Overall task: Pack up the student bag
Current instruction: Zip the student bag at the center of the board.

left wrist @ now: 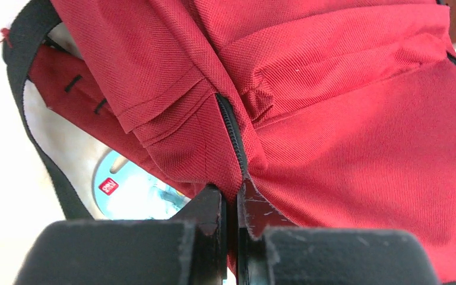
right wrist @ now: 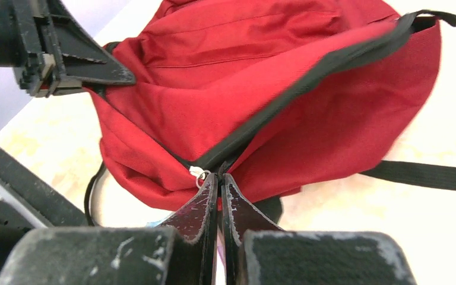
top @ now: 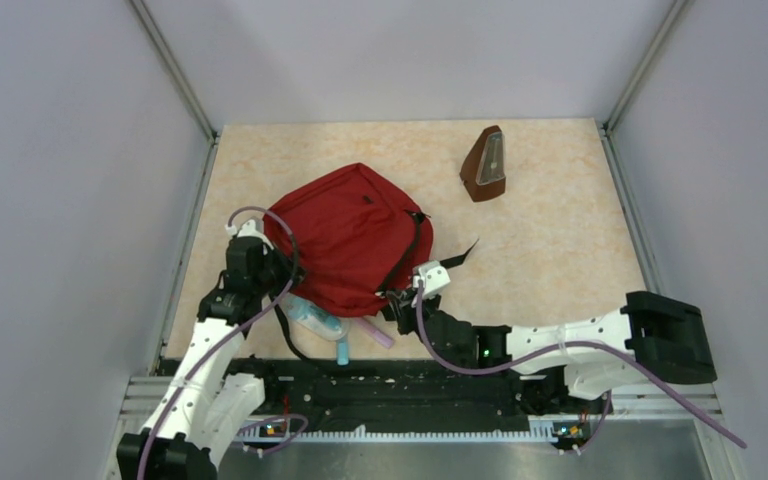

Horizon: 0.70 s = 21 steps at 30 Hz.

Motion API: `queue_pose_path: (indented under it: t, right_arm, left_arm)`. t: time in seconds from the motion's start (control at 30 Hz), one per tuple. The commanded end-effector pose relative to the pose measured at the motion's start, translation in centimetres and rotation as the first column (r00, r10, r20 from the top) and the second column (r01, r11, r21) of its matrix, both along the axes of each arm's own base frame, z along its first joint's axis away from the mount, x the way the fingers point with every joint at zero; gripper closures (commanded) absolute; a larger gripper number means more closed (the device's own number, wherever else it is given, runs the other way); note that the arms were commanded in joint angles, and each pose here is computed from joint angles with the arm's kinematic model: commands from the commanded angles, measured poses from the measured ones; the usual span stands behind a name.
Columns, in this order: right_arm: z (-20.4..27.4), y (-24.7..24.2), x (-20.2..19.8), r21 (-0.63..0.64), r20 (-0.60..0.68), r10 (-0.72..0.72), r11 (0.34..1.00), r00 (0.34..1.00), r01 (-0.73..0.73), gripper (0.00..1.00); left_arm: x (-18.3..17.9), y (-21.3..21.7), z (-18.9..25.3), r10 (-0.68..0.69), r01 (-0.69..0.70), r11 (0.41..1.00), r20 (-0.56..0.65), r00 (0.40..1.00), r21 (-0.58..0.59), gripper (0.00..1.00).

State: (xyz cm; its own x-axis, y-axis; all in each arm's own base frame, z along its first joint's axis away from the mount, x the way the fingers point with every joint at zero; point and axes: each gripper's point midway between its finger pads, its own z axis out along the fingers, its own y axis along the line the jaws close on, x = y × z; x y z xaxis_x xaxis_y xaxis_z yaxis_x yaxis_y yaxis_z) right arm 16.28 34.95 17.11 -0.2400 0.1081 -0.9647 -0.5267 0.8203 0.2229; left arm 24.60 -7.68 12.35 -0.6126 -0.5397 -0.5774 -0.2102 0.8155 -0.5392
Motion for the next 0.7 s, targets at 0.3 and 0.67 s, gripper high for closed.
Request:
queue_pose_path:
  t: [0.3, 0.67]
  right_arm:
    - [2.2, -3.9, 4.7, 0.006, 0.060, -0.125, 0.992, 0.990, 0.125, 1.00]
    - [6.6, -3.2, 4.2, 0.036, 0.102, 0.067, 0.997, 0.993, -0.071, 1.00]
  left_arm:
    - [3.6, 5.8, 5.5, 0.145, -0.180, 0.972, 0.216, 0.966, 0.153, 0.97]
    - [3.6, 2.3, 15.2, -0.135, 0.030, 0.950, 0.320, 0.938, 0.312, 0.32]
